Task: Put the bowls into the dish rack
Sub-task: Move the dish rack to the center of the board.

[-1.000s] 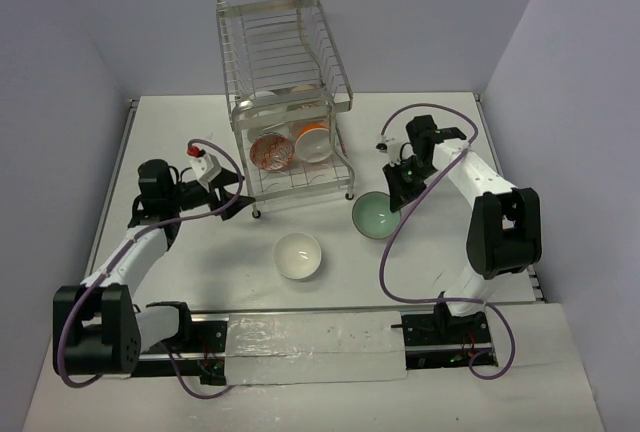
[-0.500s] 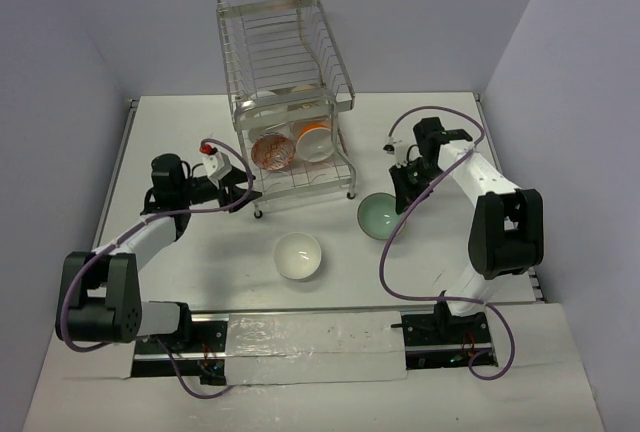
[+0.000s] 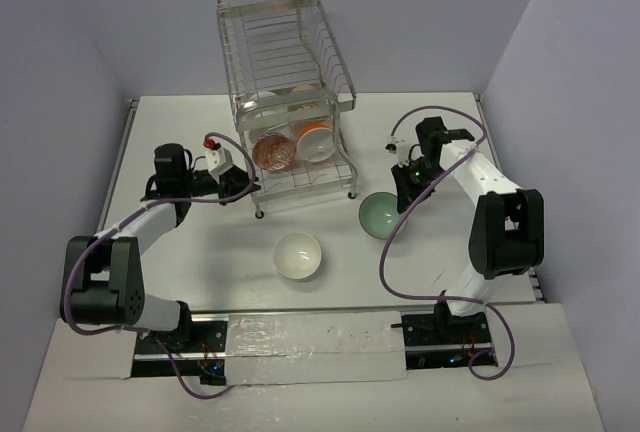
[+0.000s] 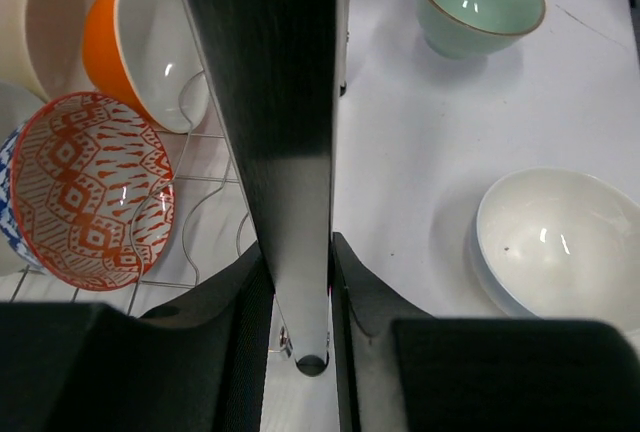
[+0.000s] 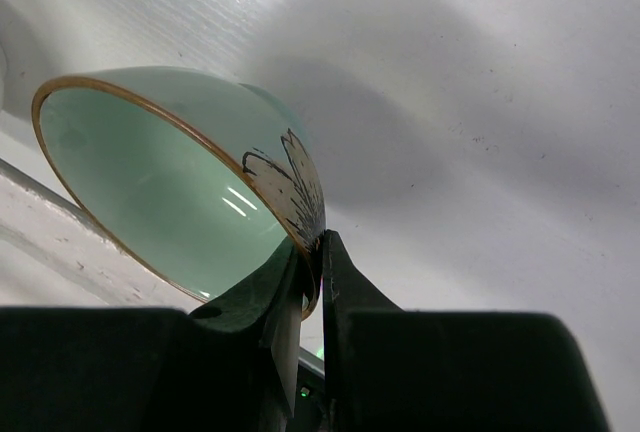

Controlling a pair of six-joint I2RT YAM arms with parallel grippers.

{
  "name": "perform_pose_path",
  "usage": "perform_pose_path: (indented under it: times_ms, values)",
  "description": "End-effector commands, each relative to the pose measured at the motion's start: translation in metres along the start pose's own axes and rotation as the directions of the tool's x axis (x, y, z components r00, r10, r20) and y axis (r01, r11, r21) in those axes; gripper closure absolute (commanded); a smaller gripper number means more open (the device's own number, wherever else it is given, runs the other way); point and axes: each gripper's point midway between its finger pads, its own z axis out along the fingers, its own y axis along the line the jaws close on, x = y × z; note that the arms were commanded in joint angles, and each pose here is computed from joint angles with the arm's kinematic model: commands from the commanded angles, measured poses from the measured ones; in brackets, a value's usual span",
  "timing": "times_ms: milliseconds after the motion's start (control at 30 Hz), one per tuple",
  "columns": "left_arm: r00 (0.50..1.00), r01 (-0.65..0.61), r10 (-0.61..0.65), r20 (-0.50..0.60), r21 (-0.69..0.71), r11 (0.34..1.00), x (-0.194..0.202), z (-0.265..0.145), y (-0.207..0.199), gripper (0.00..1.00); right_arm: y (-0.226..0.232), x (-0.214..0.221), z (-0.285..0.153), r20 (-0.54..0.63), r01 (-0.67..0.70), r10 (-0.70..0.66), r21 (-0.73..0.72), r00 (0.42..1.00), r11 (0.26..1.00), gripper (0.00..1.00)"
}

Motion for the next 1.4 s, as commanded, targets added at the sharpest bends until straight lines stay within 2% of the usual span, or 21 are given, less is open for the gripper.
perform_pose_path:
  times_ms: [0, 33, 167, 200, 233, 267, 300, 333, 467, 700, 967, 1067, 1267, 1367]
  values:
    - [0.999, 0.031, -0.033, 0.007, 0.199, 0.979, 0.006, 0.004, -0.035, 0.97, 0.004, -0.013, -0.019, 0.052, 0.018, -0.018, 0.003, 0.998, 1.0, 1.0]
    - [0.999, -0.029, 0.023, 0.029, 0.224, 0.974, 0.0, 0.004, -0.034, 0.98, 0.004, -0.013, -0.02, 0.049, 0.016, -0.017, 0.005, 0.999, 1.0, 1.0]
    - [1.0, -0.01, 0.0, 0.03, 0.316, 0.949, 0.017, -0.003, -0.052, 1.0, 0.004, -0.019, -0.027, 0.062, 0.028, -0.028, 0.01, 0.998, 1.0, 1.0]
    - [0.98, -0.198, 0.175, 0.097, 0.32, 0.927, 0.018, -0.003, -0.049, 1.0, 0.003, -0.02, -0.029, 0.062, 0.028, -0.029, 0.015, 0.998, 0.999, 1.0]
    - [0.999, -0.025, 0.008, 0.051, 0.355, 0.934, 0.007, -0.014, -0.068, 1.0, 0.004, -0.023, -0.031, 0.064, 0.034, -0.034, 0.016, 0.997, 0.999, 1.0]
    - [0.999, 0.015, -0.032, 0.042, 0.357, 0.934, 0.01, -0.015, -0.065, 1.0, 0.004, -0.022, -0.032, 0.059, 0.032, -0.033, 0.017, 0.998, 0.999, 1.0]
    - [0.992, 0.11, -0.123, 0.014, 0.357, 0.928, 0.019, -0.013, -0.059, 1.0, 0.003, -0.024, -0.033, 0.059, 0.034, -0.035, 0.021, 0.998, 0.999, 1.0]
    - [0.991, 0.125, -0.133, -0.002, 0.355, 0.927, 0.019, -0.013, -0.054, 1.0, 0.004, -0.027, -0.036, 0.068, 0.037, -0.038, 0.022, 0.997, 0.999, 1.0]
    - [0.999, 0.035, -0.045, 0.021, 0.347, 0.937, 0.018, -0.019, -0.06, 1.0, 0.004, -0.029, -0.038, 0.067, 0.034, -0.035, 0.022, 0.997, 0.999, 1.0]
    - [0.999, 0.045, -0.036, -0.032, 0.363, 0.931, 0.017, -0.024, -0.065, 1.0, 0.003, -0.03, -0.04, 0.075, 0.031, -0.034, 0.033, 0.997, 0.999, 1.0]
    - [0.993, 0.036, 0.013, -0.12, 0.399, 0.916, 0.031, -0.034, -0.078, 1.0, 0.001, -0.047, -0.057, 0.15, 0.039, -0.051, 0.082, 0.987, 0.996, 1.0]
    - [0.99, 0.048, 0.008, -0.138, 0.4, 0.915, 0.035, -0.035, -0.076, 1.0, 0.0, -0.055, -0.067, 0.177, 0.041, -0.059, 0.104, 0.982, 0.994, 1.0]
    - [0.983, 0.058, 0.02, -0.183, 0.408, 0.911, 0.042, -0.039, -0.073, 1.0, 0.007, -0.089, -0.114, 0.313, 0.066, -0.117, 0.169, 0.943, 0.983, 1.0]
    - [0.978, 0.064, 0.026, -0.207, 0.414, 0.908, 0.046, -0.041, -0.072, 1.0, 0.01, -0.096, -0.125, 0.329, 0.072, -0.129, 0.179, 0.936, 0.981, 1.0]
